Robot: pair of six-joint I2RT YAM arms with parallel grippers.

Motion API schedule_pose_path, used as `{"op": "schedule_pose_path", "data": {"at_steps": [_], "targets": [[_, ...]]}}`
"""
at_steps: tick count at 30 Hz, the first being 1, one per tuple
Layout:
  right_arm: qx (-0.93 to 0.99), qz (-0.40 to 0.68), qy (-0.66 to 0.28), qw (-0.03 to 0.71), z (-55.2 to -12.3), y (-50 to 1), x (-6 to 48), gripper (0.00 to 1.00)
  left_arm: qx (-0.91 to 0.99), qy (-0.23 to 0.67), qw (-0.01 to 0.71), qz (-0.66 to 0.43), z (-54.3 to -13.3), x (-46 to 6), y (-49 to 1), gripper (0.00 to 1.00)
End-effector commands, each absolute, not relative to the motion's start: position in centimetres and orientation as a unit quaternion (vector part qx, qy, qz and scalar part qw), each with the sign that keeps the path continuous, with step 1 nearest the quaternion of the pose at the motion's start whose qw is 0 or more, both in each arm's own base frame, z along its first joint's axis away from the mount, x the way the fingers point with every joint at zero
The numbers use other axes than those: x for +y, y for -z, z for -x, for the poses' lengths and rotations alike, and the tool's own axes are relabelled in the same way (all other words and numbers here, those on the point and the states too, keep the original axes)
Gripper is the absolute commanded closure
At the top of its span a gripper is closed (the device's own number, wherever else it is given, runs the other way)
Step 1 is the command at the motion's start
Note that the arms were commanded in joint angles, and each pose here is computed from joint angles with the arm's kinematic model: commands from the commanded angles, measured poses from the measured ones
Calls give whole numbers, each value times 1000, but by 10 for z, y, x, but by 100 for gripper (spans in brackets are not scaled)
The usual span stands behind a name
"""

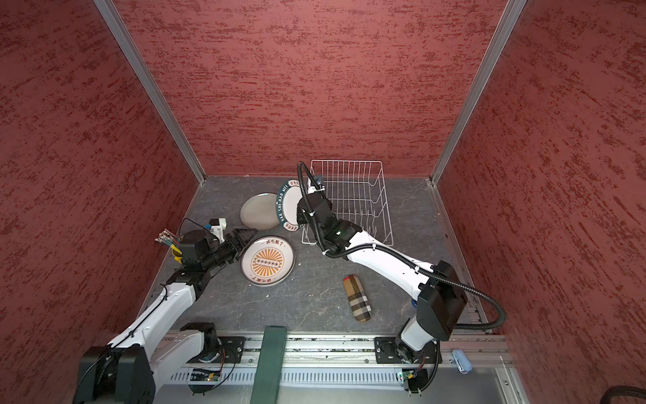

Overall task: Unload the plates from the dish rack
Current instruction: Pick up the plate from the dish rack, then place the plate among the plates.

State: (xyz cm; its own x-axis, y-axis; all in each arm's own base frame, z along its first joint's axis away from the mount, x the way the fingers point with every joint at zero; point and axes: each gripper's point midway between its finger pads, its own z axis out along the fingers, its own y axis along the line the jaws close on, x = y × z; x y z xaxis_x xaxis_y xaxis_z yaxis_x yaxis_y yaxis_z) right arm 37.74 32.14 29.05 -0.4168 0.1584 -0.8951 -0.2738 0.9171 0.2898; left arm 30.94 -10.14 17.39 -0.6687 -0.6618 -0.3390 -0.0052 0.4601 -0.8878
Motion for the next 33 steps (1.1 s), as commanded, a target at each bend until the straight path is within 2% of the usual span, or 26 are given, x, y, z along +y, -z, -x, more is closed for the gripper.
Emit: {"op": "schedule_pose_path", "data": {"at_steps": [1, 11, 16, 19, 23, 26, 29, 31, 32, 33], "targets": [[805, 49, -307, 505, -370, -297, 359, 100, 769, 490, 352, 212, -311, -101, -179, 24], [797, 65, -405, 443, -355, -282, 390, 100, 767, 492, 347, 222, -313, -99, -174, 27], [796, 69, -428, 423, -350, -278, 395, 100, 762, 492, 349, 237, -313, -93, -170, 35], [801, 70, -430, 410, -350, -272, 397, 100, 761, 491, 351, 240, -313, -91, -169, 46], [805, 73, -434, 398, -350, -268, 399, 100, 760, 486, 355, 245, -312, -88, -169, 73], [803, 76, -448, 385, -351, -266, 401, 100, 760, 480, 359, 252, -311, -85, -168, 88], [800, 80, -466, 370, -352, -264, 402, 76, 758, 477, 364, 254, -310, -82, -171, 98], [797, 79, -475, 364, -353, -264, 401, 60, 758, 474, 367, 256, -309, -81, -172, 100], [797, 77, -478, 362, -354, -263, 399, 55, 759, 472, 368, 255, -308, -80, -172, 100], [795, 78, -482, 361, -354, -264, 398, 55, 760, 469, 370, 256, -308, -79, -172, 100]]}}
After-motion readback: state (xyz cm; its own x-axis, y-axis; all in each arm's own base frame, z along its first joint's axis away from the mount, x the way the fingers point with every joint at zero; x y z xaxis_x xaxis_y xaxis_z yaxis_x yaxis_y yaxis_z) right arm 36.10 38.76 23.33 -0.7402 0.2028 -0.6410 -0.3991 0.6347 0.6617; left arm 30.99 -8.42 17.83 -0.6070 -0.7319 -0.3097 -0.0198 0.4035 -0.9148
